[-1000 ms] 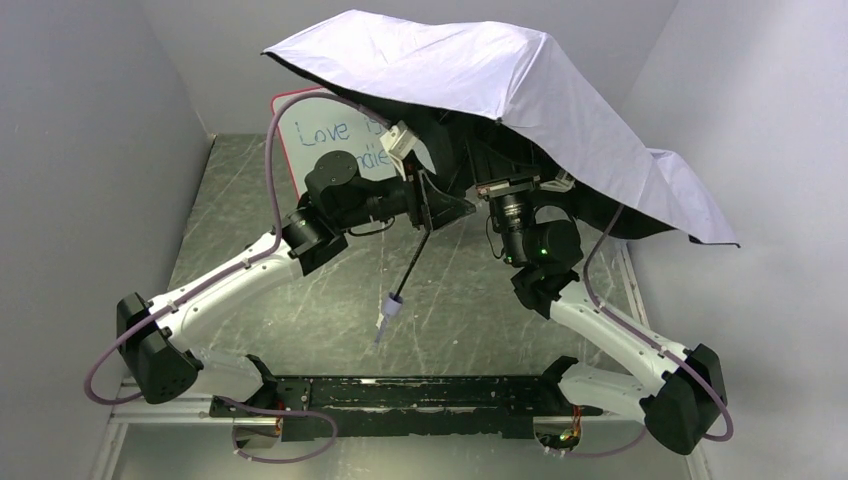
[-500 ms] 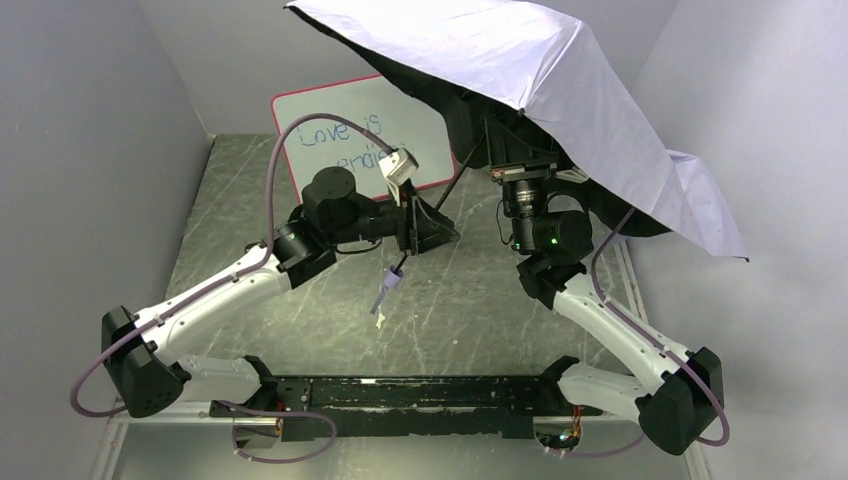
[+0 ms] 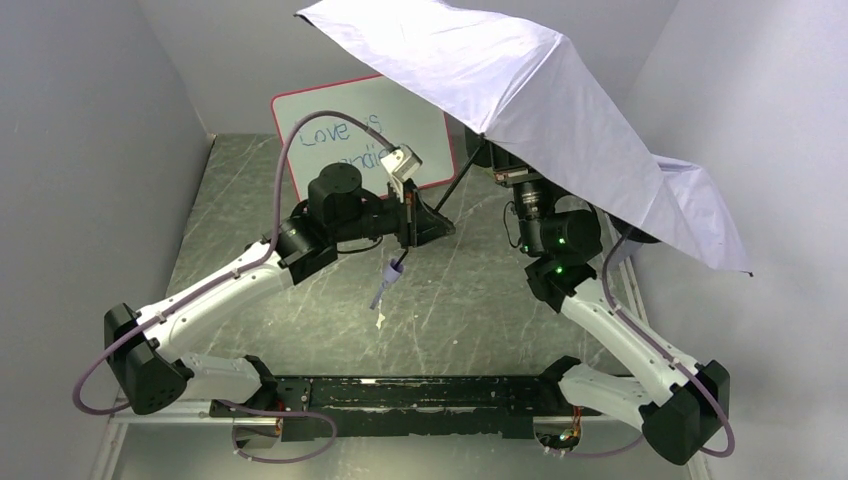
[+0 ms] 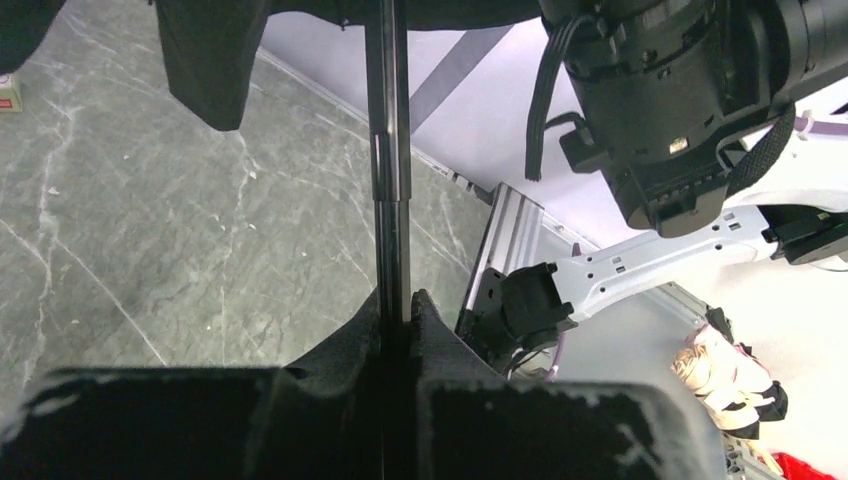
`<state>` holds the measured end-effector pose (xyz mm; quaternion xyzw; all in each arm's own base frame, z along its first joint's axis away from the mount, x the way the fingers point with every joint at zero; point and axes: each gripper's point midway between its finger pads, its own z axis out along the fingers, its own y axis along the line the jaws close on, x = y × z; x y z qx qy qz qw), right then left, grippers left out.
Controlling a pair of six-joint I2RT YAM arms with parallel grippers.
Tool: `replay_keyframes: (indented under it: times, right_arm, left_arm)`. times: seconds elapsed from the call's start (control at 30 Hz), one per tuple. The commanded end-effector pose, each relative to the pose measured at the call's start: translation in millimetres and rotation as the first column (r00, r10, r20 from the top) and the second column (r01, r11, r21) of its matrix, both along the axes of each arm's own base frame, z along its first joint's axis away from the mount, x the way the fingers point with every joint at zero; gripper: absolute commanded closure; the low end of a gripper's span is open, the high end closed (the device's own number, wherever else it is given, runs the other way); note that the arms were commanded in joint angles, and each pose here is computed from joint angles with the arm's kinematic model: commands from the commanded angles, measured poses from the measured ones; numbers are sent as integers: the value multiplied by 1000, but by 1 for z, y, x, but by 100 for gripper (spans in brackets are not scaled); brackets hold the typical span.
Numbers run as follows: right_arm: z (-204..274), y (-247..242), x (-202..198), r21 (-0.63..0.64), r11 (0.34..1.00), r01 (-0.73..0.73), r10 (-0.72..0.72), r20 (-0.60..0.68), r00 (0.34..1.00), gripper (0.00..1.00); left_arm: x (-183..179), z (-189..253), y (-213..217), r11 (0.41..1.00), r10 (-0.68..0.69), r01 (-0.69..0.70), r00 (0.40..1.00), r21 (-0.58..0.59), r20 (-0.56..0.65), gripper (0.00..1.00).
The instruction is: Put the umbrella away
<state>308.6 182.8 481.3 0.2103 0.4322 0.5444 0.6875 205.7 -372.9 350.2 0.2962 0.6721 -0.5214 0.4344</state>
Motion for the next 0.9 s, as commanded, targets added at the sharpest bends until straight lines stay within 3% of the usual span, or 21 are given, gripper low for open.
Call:
replay_keyframes:
  times: [0.0,0.13,0.27,0.6,0.87]
  right_arm:
    - [-50,32,-11,-108,982,-154,143,-101,985,100]
    - [-103,64,-32,-106,952,-288,262,-209,942,100]
    - [-129,72,-45,-103,946,-309,272,-271,923,100]
    - [-115,49,-38,-167,969,-183,133,-275,952,100]
    - [-108,35,-40,-201,970,-136,82,-257,963,84]
  left_arm:
    - [14,44,-5,996,58,-50,993,-79,106,95]
    - [24,60,-7,989,101,-86,986,-119,132,95]
    - [26,65,-12,989,94,-76,985,-129,142,95]
    - [23,50,-9,993,83,-70,987,-92,141,95]
    - [12,46,-8,997,27,-15,986,-74,163,95]
